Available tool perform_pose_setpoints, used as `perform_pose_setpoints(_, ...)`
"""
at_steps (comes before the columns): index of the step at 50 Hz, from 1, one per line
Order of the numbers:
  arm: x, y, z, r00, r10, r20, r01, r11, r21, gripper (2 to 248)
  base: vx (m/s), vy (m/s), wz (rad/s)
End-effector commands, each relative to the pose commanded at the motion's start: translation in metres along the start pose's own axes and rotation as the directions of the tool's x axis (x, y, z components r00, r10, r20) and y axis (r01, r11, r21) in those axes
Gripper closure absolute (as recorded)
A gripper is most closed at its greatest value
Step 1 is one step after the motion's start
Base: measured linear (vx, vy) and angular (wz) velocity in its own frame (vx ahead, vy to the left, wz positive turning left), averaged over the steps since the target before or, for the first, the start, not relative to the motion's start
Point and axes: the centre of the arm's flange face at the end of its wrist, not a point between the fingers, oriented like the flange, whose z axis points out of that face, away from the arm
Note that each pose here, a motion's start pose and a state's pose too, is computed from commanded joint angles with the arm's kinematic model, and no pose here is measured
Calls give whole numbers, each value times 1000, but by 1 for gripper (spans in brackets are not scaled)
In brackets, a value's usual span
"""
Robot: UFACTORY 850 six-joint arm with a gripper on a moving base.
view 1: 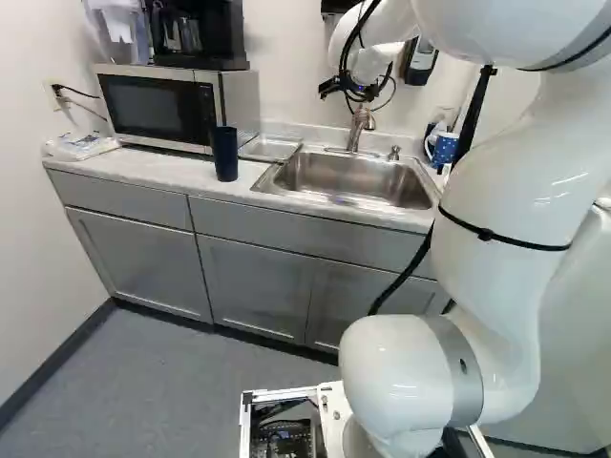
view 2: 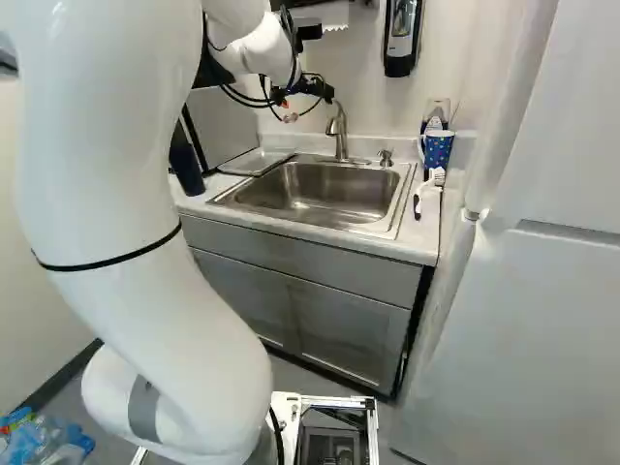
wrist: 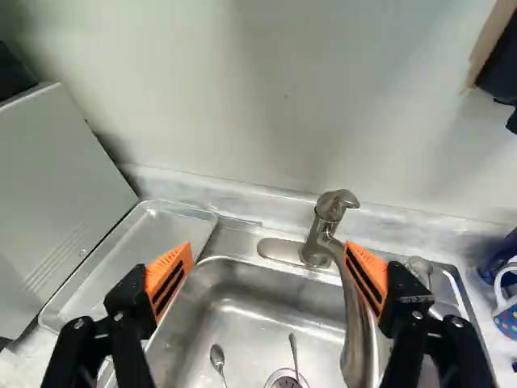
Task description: Rinse the cup and place it in the tray
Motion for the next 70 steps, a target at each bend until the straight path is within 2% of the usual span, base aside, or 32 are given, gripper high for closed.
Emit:
perform_pose_setpoints(37, 16, 12, 58, 998, 9, 62, -8, 1000, -16, 3, 0, 0, 0)
perform_pose_setpoints(56, 16, 12, 59, 998, 9, 60, -8, 1000, -17, 3, 0, 0, 0)
perform_pose_setpoints(70, 18, 12, 59, 999, 9, 37, -8, 1000, -17, 3, 0, 0, 0)
